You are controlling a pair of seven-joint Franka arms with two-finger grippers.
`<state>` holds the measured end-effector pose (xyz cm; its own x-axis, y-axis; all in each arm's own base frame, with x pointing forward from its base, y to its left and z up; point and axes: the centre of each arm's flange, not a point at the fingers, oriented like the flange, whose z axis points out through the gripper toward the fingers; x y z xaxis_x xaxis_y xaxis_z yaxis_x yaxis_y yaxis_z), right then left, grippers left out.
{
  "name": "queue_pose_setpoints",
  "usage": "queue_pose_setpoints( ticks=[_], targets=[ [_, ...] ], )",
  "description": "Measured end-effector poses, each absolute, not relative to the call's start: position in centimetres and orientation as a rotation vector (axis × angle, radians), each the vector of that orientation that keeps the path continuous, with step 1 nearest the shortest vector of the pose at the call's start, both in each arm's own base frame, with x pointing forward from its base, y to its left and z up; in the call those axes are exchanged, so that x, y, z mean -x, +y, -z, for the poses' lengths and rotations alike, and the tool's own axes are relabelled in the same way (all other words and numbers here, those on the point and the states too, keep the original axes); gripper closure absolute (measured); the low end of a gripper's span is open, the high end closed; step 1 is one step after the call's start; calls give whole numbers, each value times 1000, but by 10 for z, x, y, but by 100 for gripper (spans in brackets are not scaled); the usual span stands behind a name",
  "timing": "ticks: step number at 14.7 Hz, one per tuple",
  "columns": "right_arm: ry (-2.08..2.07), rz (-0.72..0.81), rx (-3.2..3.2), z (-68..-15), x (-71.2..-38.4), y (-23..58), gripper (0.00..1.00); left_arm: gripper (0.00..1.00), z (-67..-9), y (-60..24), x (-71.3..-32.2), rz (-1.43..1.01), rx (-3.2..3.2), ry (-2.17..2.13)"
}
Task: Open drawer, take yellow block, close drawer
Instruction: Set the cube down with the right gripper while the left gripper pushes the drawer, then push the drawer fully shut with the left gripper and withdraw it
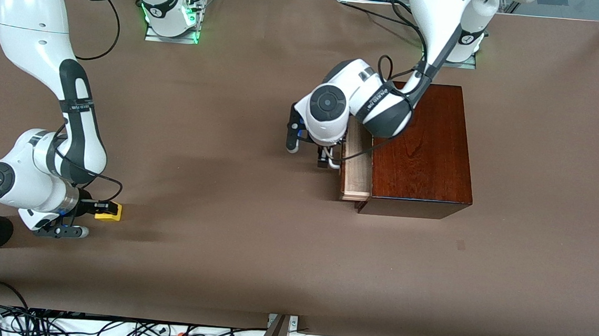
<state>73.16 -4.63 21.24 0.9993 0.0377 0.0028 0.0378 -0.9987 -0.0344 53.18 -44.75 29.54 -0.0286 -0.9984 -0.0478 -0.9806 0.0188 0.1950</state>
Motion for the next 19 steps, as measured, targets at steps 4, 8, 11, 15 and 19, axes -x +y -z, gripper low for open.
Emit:
queue_pose_setpoints(
  ticks=[4, 8, 11, 15, 19],
  targets=[
    [-72, 60, 3102, -250, -739, -42, 0, 0, -293, -426, -538, 377, -2132, -2177],
    [-99, 63, 3082, -365, -729, -37, 0, 0, -294, -415, -544, 401, -2146, -2162],
    [-63, 36, 3075, -450, -703, -38, 0, 0, -296, -407, -547, 425, -2155, -2147],
    [109, 29, 3090, -516, -673, -48, 0, 0, -300, -395, -554, 428, -2168, -2124],
    [180, -51, 3129, -535, -654, -49, 0, 0, -316, -395, -557, 390, -2220, -2092]
  ],
)
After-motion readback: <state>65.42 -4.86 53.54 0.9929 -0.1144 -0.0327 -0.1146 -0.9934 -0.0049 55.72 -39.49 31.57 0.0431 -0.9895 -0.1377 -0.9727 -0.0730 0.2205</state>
